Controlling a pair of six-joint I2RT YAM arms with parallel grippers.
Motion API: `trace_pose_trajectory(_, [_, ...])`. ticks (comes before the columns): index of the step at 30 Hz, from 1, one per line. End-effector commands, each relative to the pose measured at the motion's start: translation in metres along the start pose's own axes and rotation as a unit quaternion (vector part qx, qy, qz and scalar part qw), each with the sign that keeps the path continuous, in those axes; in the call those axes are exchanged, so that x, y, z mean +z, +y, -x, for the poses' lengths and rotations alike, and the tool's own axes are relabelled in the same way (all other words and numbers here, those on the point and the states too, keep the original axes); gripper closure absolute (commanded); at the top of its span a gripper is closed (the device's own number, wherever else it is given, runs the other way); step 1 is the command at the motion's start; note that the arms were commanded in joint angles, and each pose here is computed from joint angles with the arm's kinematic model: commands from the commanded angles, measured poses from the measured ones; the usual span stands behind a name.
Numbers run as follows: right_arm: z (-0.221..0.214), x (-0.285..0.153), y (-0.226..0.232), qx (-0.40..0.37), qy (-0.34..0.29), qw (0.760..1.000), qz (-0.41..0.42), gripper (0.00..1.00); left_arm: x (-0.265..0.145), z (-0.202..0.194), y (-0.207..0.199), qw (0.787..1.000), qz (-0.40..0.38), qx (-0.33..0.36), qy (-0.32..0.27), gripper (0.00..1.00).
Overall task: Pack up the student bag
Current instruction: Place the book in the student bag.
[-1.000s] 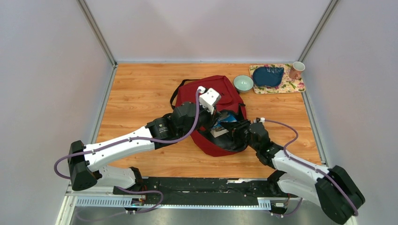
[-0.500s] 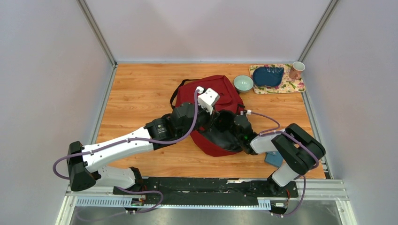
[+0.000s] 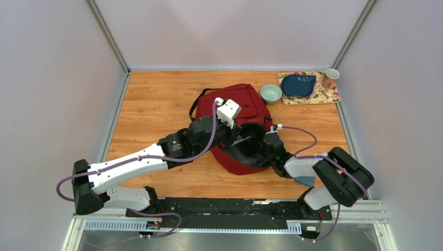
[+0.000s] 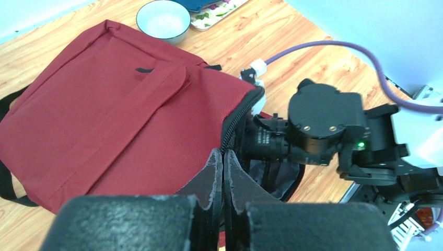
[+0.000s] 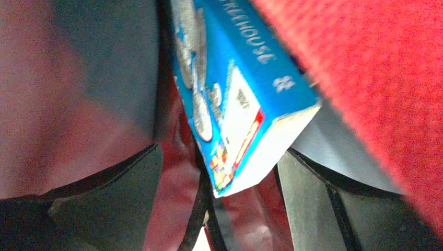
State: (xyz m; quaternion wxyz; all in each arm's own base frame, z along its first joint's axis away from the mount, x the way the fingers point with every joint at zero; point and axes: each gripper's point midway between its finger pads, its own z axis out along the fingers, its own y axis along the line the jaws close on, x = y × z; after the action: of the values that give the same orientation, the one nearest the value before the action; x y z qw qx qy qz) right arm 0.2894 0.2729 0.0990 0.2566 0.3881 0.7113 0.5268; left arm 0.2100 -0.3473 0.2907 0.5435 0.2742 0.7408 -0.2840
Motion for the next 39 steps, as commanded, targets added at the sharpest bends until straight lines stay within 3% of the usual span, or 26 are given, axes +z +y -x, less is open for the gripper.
trace_pose_trajectory(1, [0.004,-0.018,0.002,-0.07,-0.011,0.997,-0.019,0.16,-0.013,0.034,-0.01,0.998,-0.019,-0.028,-0.055,1.0])
trace_pose_trajectory(9, [0.001,-0.017,-0.001,-0.087,-0.001,0.994,-0.059,0.32,-0.013,0.032,-0.015,0.998,-0.032,-0.027,-0.05,1.0])
trace_pose_trajectory(10, [0.0,-0.014,-0.006,-0.089,0.001,0.994,-0.063,0.46,-0.013,0.033,-0.015,0.998,-0.032,-0.027,-0.05,1.0])
trace_pose_trajectory(12, [-0.001,-0.011,-0.001,-0.081,0.001,0.996,-0.045,0.59,-0.014,0.032,-0.014,0.998,-0.032,-0.026,-0.049,1.0])
trace_pose_trajectory(13, [0.0,-0.009,-0.002,-0.076,0.0,0.996,-0.045,0.7,-0.014,0.032,-0.014,0.998,-0.032,-0.026,-0.049,1.0])
trace_pose_trajectory(16, [-0.002,0.001,0.006,-0.076,0.001,0.996,-0.037,0.86,-0.015,0.032,-0.014,0.998,-0.033,-0.026,-0.049,1.0])
trace_pose_trajectory(19, [-0.004,0.014,0.022,-0.074,0.002,0.997,-0.02,0.97,-0.014,0.031,-0.015,0.998,-0.034,-0.027,-0.047,1.0])
trace_pose_trajectory(22, [-0.005,0.027,0.04,-0.064,-0.002,0.998,0.007,1.0,-0.013,0.031,-0.017,0.998,-0.038,-0.027,-0.044,1.0])
trace_pose_trajectory(30, [-0.006,0.04,0.055,-0.07,-0.002,0.997,0.032,0.98,-0.013,0.022,-0.017,0.998,-0.037,-0.031,-0.027,1.0])
trace_pose_trajectory(33, [0.001,0.012,0.052,-0.089,-0.019,0.994,0.058,0.82,-0.014,0.017,-0.013,0.999,-0.03,-0.032,-0.023,1.0])
trace_pose_trajectory(35, [0.011,-0.01,0.038,-0.11,-0.041,0.991,0.06,0.64,-0.016,0.017,-0.011,0.999,-0.027,-0.03,-0.024,1.0])
trace_pose_trajectory(37, [0.014,-0.036,0.054,-0.138,-0.052,0.986,0.076,0.54,-0.017,0.015,-0.01,0.999,-0.023,-0.03,-0.02,1.0])
trace_pose_trajectory(38, [0.019,-0.042,0.031,-0.161,-0.056,0.985,0.024,0.52,-0.016,0.012,-0.01,0.999,-0.023,-0.029,-0.017,1.0])
trace_pose_trajectory(39, [0.021,-0.06,0.049,-0.176,-0.065,0.981,0.042,0.51,-0.016,0.012,-0.01,0.999,-0.023,-0.029,-0.019,1.0])
